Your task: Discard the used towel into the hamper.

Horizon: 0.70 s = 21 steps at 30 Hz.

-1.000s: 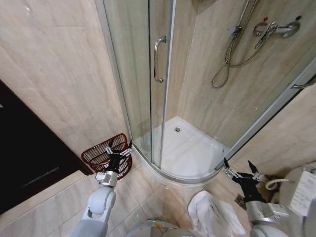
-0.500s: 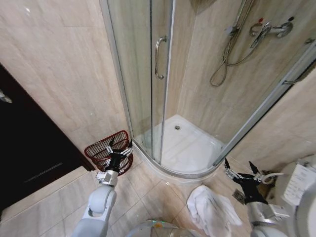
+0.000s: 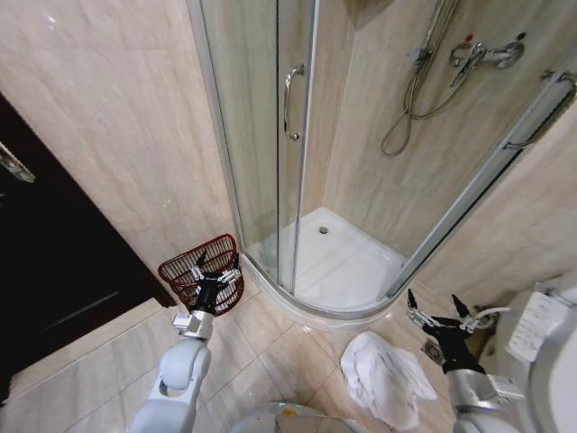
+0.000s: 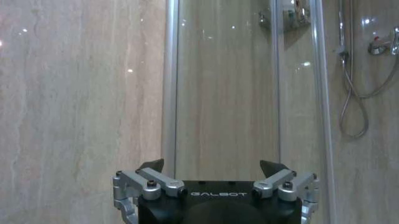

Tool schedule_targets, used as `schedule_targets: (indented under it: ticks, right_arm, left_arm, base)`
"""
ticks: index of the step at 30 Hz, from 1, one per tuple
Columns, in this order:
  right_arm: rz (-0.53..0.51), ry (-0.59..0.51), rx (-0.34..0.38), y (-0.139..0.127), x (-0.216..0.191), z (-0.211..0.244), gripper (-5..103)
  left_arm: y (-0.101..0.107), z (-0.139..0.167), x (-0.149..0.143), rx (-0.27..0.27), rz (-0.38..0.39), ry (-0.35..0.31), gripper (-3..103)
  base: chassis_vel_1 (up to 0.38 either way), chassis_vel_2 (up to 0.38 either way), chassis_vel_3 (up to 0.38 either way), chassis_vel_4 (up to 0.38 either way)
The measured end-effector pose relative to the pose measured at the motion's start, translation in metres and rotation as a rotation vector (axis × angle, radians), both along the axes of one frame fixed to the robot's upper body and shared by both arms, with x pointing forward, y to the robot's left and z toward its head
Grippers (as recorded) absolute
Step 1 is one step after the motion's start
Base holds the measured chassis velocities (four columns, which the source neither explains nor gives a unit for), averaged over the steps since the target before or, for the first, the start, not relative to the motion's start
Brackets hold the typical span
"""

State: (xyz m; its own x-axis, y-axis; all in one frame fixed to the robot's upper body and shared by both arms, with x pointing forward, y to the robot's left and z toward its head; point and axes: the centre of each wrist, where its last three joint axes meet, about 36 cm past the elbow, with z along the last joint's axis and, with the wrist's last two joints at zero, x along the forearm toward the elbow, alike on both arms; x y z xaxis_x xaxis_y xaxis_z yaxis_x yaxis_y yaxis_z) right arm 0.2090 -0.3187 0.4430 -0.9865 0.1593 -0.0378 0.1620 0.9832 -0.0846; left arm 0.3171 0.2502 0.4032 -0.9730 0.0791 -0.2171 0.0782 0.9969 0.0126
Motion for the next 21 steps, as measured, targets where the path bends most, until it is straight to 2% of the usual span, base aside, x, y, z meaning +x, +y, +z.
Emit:
schedule_targets:
  ticks: [9, 21]
  right_arm:
    - [-0.004, -0.012, -0.001, 0.0, -0.001, 0.003, 100]
    - [-0.003, -0.023, 0.006, 0.006, -0.005, 0.006, 100]
  left_arm:
    - [-0.001, 0.005, -0.002, -0.001, -0.009, 0.013, 100]
    - [0.012, 0.009, -0.001, 0.011, -0.006, 0.013, 100]
  base:
    - [0.0, 0.0, 0.0, 0.0]
    - [0.0, 0.0, 0.0, 0.0]
